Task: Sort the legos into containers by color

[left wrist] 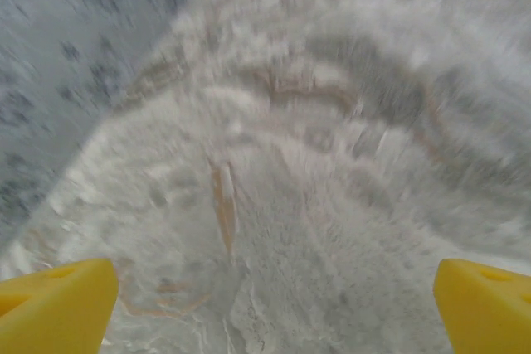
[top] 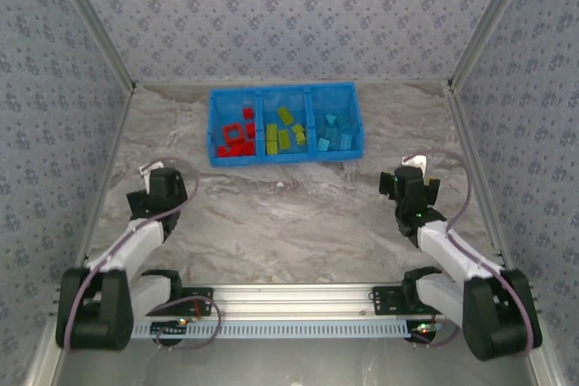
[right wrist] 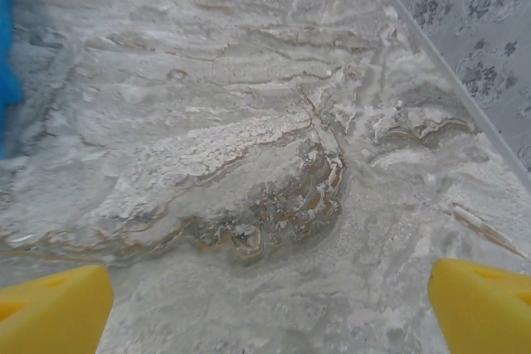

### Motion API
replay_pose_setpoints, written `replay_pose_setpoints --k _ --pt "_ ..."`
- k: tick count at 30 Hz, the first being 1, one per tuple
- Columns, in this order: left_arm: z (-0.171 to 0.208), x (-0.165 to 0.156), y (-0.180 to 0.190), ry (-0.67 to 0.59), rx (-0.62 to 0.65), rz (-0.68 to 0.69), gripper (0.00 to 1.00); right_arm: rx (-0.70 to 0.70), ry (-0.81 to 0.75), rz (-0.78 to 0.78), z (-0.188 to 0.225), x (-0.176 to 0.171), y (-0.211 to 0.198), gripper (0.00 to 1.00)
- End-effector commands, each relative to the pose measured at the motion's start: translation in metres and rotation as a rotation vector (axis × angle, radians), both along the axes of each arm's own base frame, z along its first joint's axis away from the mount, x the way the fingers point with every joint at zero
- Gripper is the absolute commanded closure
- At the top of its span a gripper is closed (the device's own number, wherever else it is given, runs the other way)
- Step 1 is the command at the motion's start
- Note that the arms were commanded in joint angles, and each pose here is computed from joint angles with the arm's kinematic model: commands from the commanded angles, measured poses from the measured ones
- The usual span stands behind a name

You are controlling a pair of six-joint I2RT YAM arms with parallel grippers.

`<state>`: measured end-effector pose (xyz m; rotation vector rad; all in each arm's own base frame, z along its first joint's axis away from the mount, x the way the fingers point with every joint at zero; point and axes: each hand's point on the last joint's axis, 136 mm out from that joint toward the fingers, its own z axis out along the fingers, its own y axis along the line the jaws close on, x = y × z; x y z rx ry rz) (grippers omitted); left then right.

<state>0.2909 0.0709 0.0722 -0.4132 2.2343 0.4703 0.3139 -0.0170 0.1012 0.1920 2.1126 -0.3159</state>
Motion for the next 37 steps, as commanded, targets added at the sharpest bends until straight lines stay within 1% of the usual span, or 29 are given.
replay_pose_setpoints --k 1,3,5,6,9,10,11,12,15,17,18,19,20,22,23,24,26,37 --pt "0.027 0.06 -0.014 -0.159 -0.056 -0.134 0.02 0.014 -0.123 0.024 0.014 0.029 -0.003 0.0" --pt "0.029 0.078 -0.013 -0.159 -0.029 -0.144 0.02 0.0 -0.116 0.05 0.007 0.039 -0.004 0.0" --pt "0.032 0.095 -0.013 -0.197 -0.016 -0.154 0.02 0.029 -0.125 0.068 0.007 0.05 -0.003 0.0" --pt "0.029 0.101 -0.011 -0.191 -0.022 -0.149 0.02 0.03 -0.126 0.083 0.007 0.056 -0.003 0.0" --pt "0.019 0.115 -0.011 -0.113 -0.065 -0.152 0.02 0.02 -0.095 0.133 0.004 0.072 -0.001 0.0" --pt "0.017 0.116 -0.011 -0.108 -0.072 -0.147 0.02 0.011 -0.096 0.142 0.004 0.075 -0.002 0.0" --pt "0.02 0.116 -0.011 -0.149 -0.092 -0.137 0.02 0.006 -0.123 0.151 0.005 0.079 -0.003 0.0" --pt "0.023 0.118 -0.02 -0.213 -0.1 -0.188 0.02 0.029 -0.121 0.145 -0.001 0.079 -0.006 0.0" --pt "0.026 0.11 -0.039 -0.285 -0.053 -0.275 0.02 0.066 -0.152 0.156 -0.011 0.075 -0.009 0.0" --pt "0.026 0.099 -0.034 -0.354 -0.051 -0.249 0.02 0.045 -0.189 0.187 -0.013 0.074 -0.003 0.0" --pt "0.027 0.096 -0.03 -0.411 -0.04 -0.232 0.02 0.029 -0.182 0.203 -0.015 0.07 0.002 0.0" --pt "0.024 0.093 -0.031 -0.418 -0.039 -0.238 0.02 0.024 -0.185 0.22 -0.013 0.07 0.005 0.0" --pt "0.022 0.092 -0.033 -0.382 -0.048 -0.245 0.02 0.02 -0.193 0.217 -0.013 0.07 0.005 0.0" --pt "0.022 0.098 -0.035 -0.38 -0.042 -0.255 0.02 0.017 -0.19 0.212 -0.013 0.07 0.004 0.0" --pt "0.019 0.099 -0.034 -0.344 -0.052 -0.247 0.02 0.015 -0.185 0.195 -0.014 0.07 0.002 0.0" --pt "0.022 0.1 -0.033 -0.369 -0.055 -0.247 0.02 0.018 -0.181 0.176 -0.014 0.071 -0.001 0.0" --pt "0.02 0.099 -0.032 -0.354 -0.064 -0.245 0.02 0.034 -0.17 0.176 -0.015 0.073 -0.002 0.0" --pt "0.02 0.099 -0.031 -0.359 -0.06 -0.245 0.02 0.041 -0.171 0.143 -0.015 0.073 -0.009 0.0"
